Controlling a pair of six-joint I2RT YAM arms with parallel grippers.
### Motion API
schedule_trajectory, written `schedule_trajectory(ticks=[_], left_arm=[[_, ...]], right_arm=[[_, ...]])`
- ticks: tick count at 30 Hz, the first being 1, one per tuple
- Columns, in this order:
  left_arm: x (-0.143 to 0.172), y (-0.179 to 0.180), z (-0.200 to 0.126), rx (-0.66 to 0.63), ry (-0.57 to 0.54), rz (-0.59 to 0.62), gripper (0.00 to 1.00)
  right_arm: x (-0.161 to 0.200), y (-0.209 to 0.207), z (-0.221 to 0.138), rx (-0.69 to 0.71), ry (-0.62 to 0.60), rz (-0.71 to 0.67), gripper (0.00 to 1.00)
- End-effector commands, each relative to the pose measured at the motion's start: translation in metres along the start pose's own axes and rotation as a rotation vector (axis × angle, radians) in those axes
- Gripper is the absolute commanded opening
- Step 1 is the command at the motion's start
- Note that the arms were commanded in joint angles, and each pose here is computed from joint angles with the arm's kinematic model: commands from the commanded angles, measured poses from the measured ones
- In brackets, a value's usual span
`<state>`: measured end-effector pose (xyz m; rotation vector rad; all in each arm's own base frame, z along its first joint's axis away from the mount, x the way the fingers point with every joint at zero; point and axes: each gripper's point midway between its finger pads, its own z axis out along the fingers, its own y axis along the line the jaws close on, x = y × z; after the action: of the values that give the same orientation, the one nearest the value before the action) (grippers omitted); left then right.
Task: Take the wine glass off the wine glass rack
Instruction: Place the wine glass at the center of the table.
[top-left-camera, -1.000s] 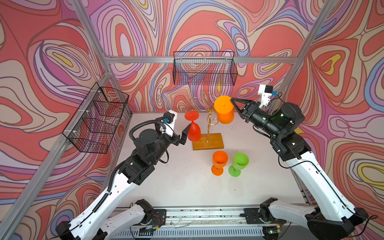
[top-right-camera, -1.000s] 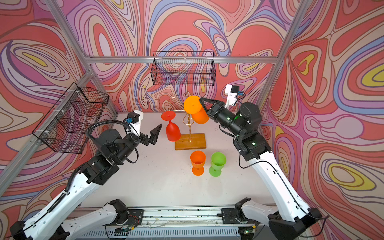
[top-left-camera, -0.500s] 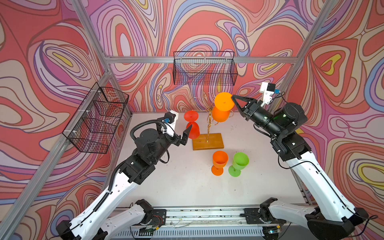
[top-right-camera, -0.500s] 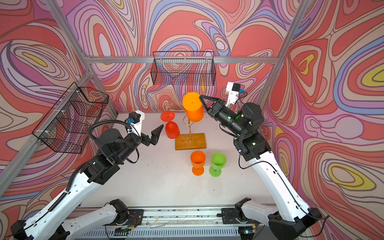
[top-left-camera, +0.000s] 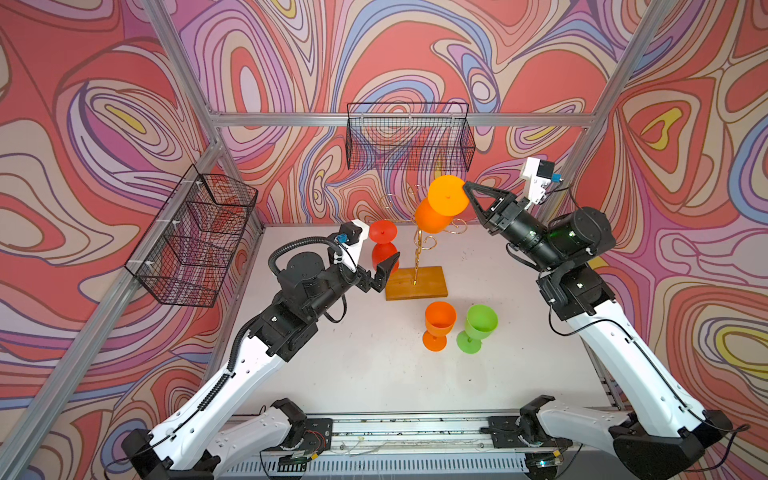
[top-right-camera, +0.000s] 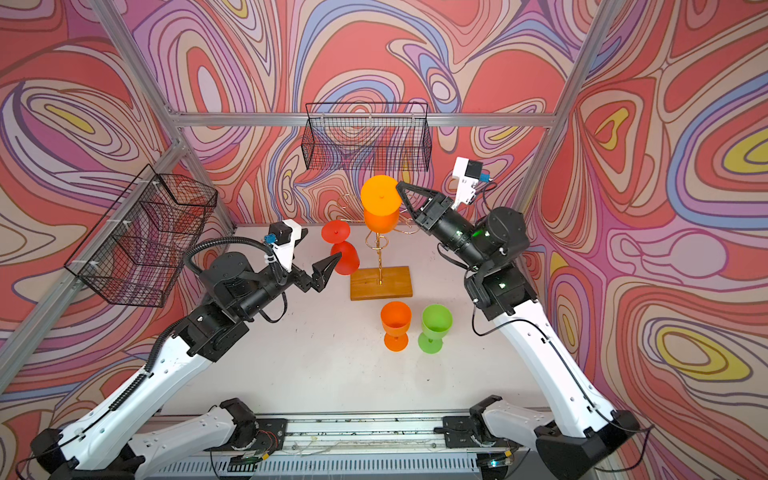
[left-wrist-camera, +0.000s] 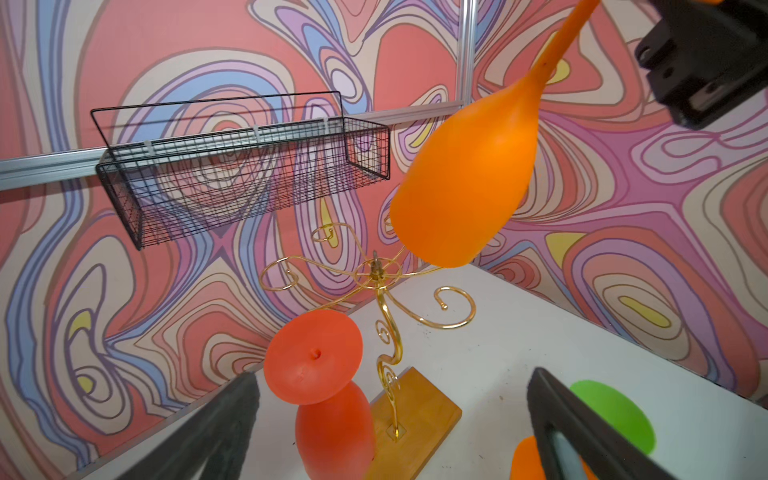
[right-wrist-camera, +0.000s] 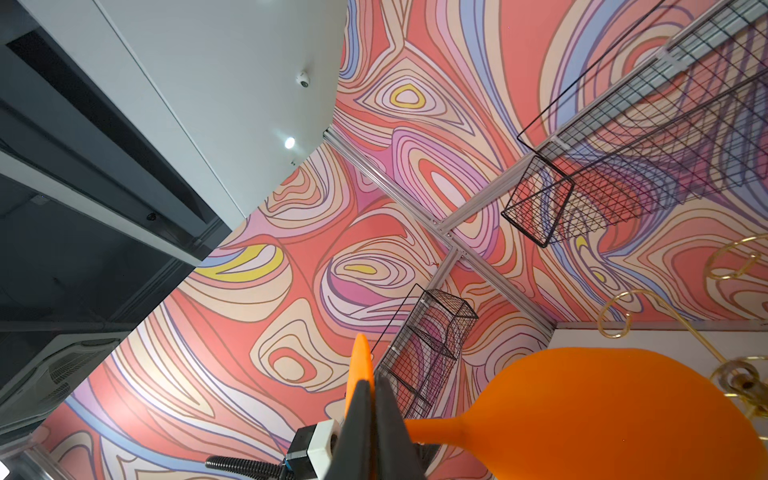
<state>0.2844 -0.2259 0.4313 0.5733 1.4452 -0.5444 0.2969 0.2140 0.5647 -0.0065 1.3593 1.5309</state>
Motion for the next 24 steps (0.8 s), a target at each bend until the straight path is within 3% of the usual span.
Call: schedule_trajectory(ticks=[1, 18, 24], left_arm=[[-0.029, -0.016, 0.002, 0.133, -0.11, -0.024, 1.0], [-0.043, 0.009, 0.006, 0.484, -0.219, -0.169, 0.99], [-0.041, 0.013, 0.014, 0.572, -0.208, -0.182, 0.96]], right_arm=[[0.0, 0.017, 0.005, -0.124, 0.007, -0.011, 0.0], [0.001, 0.031, 0.018, -0.284, 0.037, 0.066, 0.0], [0.0, 0.038, 0.016, -0.314, 0.037, 0.071, 0.0]])
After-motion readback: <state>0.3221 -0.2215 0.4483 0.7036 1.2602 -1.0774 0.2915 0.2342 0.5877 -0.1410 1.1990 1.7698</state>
